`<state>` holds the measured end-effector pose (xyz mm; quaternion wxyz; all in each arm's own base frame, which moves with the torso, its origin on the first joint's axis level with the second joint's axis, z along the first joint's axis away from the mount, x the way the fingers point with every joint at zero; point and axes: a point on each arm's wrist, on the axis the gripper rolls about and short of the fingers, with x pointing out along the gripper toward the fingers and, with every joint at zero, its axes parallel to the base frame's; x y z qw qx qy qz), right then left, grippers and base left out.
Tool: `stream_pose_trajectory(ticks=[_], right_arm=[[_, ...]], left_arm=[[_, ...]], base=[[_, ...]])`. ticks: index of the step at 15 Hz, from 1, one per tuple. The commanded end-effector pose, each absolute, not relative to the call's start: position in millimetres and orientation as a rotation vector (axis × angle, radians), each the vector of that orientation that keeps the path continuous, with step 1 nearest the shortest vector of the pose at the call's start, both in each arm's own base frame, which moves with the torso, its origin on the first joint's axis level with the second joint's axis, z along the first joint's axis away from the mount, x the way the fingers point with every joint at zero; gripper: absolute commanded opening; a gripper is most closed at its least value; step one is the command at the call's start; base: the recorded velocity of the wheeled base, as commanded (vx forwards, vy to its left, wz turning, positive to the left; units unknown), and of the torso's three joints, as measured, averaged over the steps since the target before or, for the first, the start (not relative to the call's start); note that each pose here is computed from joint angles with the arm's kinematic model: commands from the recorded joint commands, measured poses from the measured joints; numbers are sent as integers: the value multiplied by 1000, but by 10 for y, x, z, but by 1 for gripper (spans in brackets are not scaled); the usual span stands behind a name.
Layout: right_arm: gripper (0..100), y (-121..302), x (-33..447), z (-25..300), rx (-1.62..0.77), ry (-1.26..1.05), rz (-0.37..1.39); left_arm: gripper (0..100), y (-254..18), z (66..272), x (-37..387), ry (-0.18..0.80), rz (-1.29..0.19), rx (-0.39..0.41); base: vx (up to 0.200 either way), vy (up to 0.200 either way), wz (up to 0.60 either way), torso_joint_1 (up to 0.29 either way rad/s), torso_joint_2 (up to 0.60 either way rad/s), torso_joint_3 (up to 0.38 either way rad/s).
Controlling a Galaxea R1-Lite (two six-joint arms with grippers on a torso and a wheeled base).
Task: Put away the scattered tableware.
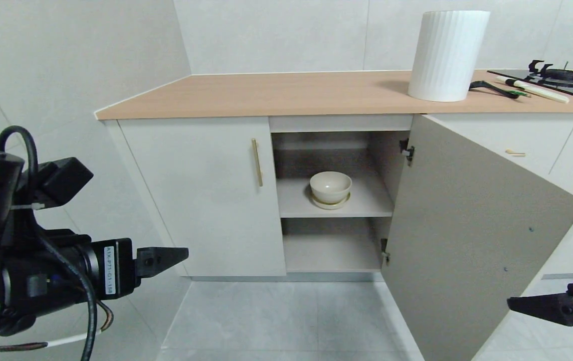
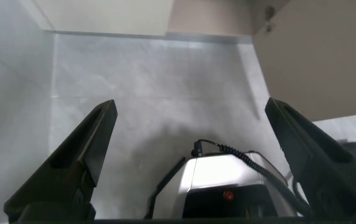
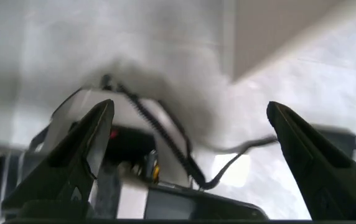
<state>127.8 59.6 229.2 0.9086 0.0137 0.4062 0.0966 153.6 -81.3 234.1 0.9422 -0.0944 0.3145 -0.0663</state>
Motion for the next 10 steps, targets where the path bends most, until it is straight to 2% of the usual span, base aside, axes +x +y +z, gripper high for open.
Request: stream_pose_trajectory(ticks=[1, 2, 6, 10], right_arm=[[100, 521, 1344, 2296, 25, 835, 141], [100, 467, 1358, 2293, 18, 834, 115], [100, 281, 1380, 2305, -47, 813, -41], [100, 137, 1593, 2293, -1, 759, -164]], left_arm=[[100, -815, 2339, 1540, 642, -135, -192], [100, -815, 2335, 1539, 644, -136, -192], [100, -822, 2320, 1551, 651, -135, -190], [100, -822, 2320, 1551, 651, -135, -189]], base=[[0, -200, 0, 2, 2, 2], [0, -200, 0, 2, -2, 7], [0, 0, 0, 0, 0, 0], [0, 0, 0, 0, 0, 0]])
